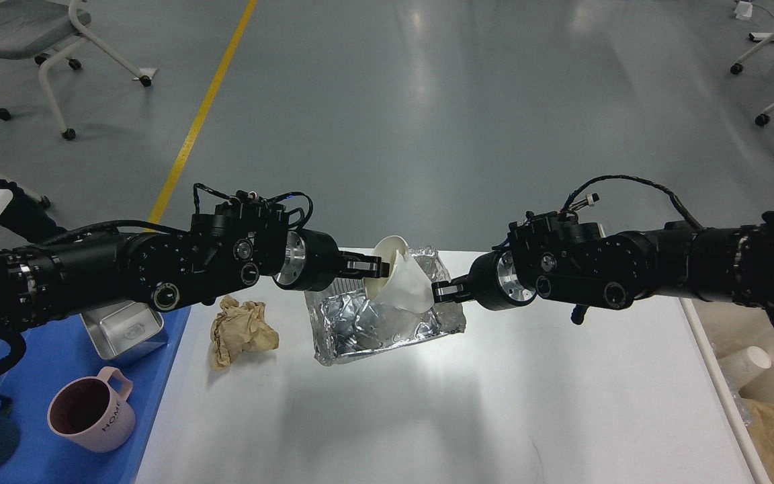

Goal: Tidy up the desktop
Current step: 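Move the cup over the foil tray and drop it in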

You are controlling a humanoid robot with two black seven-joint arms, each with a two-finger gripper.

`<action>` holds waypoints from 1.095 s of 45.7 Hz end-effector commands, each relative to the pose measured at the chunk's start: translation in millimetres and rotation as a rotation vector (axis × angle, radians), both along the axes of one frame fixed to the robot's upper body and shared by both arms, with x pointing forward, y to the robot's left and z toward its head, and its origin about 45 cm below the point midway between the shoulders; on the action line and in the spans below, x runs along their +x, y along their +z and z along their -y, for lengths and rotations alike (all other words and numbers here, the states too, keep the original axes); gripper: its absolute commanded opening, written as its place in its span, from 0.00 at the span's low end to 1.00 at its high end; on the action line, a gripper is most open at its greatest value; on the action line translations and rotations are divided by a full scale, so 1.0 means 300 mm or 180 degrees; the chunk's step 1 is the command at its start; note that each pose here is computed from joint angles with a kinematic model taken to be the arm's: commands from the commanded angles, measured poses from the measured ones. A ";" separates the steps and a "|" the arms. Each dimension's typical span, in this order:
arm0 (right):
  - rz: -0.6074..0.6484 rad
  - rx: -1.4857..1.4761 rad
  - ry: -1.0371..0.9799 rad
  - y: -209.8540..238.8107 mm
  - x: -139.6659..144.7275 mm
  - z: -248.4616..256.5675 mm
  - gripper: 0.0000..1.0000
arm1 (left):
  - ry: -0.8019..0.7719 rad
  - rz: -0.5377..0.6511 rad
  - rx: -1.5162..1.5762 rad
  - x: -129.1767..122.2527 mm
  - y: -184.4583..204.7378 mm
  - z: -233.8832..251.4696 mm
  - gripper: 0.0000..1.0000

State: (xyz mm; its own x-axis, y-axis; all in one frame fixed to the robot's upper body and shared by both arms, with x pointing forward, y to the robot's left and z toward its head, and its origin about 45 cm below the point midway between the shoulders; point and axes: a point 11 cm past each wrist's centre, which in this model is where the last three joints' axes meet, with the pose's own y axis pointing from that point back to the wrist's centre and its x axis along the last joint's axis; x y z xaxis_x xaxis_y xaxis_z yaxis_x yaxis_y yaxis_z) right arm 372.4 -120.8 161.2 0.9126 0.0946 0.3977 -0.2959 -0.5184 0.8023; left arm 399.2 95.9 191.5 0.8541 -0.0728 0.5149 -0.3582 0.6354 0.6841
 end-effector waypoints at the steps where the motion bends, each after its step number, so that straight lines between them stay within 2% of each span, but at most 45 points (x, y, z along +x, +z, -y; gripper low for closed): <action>1: -0.0009 -0.0010 -0.0006 -0.003 -0.002 0.004 0.00 | 0.0081 0.0028 0.0151 0.011 -0.005 -0.013 0.38; 3: -0.0010 -0.0015 -0.0005 -0.004 -0.002 0.005 0.00 | 0.0106 0.0029 0.0179 0.013 -0.006 -0.018 0.47; 12: -0.0015 -0.0015 -0.0007 -0.006 -0.003 0.006 0.00 | 0.0142 0.0037 0.0126 0.020 0.004 -0.015 0.63; 31: -0.0011 -0.0017 0.0017 -0.010 -0.008 -0.005 0.00 | 0.0481 0.0041 -0.0220 0.067 0.046 0.040 0.64; 50: -0.0045 0.0019 -0.0056 -0.009 -0.005 -0.002 0.00 | 0.0561 0.0122 -0.0438 0.092 0.097 0.083 0.64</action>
State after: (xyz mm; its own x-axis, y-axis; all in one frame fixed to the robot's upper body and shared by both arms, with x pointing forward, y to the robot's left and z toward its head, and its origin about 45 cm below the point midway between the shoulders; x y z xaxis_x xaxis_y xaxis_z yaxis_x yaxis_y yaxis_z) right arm 370.0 -118.9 158.2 0.9148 0.0969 0.3922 -0.2904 -0.5172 0.8051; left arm 424.3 67.8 217.6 0.8312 0.1416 0.5376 -0.4878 0.6497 0.5831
